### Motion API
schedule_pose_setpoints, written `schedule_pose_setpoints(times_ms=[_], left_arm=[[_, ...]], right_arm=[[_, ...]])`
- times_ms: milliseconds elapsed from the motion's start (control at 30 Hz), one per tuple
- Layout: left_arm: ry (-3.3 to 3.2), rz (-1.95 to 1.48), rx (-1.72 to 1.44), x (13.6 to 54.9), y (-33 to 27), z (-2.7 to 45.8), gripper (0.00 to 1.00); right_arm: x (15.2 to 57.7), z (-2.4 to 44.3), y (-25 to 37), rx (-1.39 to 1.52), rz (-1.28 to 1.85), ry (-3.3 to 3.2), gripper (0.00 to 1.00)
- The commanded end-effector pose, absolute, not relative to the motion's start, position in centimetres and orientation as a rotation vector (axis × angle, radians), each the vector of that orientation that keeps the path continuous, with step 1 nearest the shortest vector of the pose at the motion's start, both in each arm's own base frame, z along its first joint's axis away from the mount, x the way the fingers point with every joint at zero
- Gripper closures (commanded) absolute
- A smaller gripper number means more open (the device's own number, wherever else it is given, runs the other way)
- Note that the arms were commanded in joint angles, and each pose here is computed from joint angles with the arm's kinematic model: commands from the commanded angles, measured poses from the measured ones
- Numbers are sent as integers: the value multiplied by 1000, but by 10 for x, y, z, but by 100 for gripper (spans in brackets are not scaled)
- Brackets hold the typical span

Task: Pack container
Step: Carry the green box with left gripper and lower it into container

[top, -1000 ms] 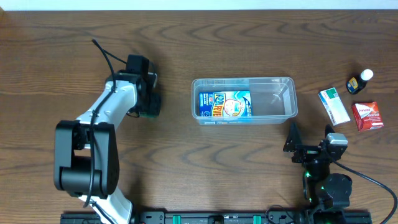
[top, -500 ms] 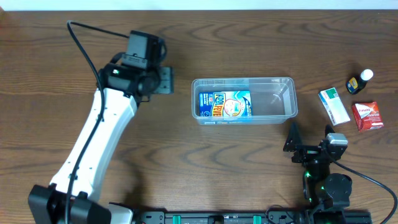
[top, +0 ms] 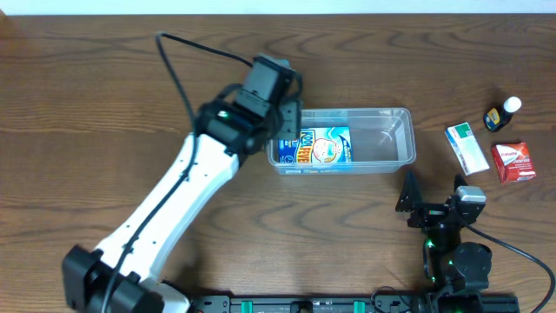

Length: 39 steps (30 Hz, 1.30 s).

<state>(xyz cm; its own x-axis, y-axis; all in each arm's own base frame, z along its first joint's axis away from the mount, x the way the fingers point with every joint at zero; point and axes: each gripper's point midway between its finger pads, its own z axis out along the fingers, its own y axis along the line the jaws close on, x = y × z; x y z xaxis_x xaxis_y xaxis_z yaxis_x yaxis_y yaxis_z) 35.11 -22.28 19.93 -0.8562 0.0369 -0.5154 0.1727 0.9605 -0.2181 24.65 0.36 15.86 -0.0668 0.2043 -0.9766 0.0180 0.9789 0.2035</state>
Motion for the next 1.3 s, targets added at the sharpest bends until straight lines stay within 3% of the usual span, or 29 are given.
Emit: schedule_pose_setpoints(times_ms=[0, 167, 1267], left_arm=[[2617, -310, 124, 352, -236, 182, 44], [2668, -294, 167, 351, -257, 151, 50], [2735, 3, -25, 379, -245, 53, 49]], right_arm=[[246, 158, 1, 194, 152, 1632, 1], [246, 158, 1, 194, 152, 1632, 1], [246, 158, 1, 194, 153, 1632, 1]])
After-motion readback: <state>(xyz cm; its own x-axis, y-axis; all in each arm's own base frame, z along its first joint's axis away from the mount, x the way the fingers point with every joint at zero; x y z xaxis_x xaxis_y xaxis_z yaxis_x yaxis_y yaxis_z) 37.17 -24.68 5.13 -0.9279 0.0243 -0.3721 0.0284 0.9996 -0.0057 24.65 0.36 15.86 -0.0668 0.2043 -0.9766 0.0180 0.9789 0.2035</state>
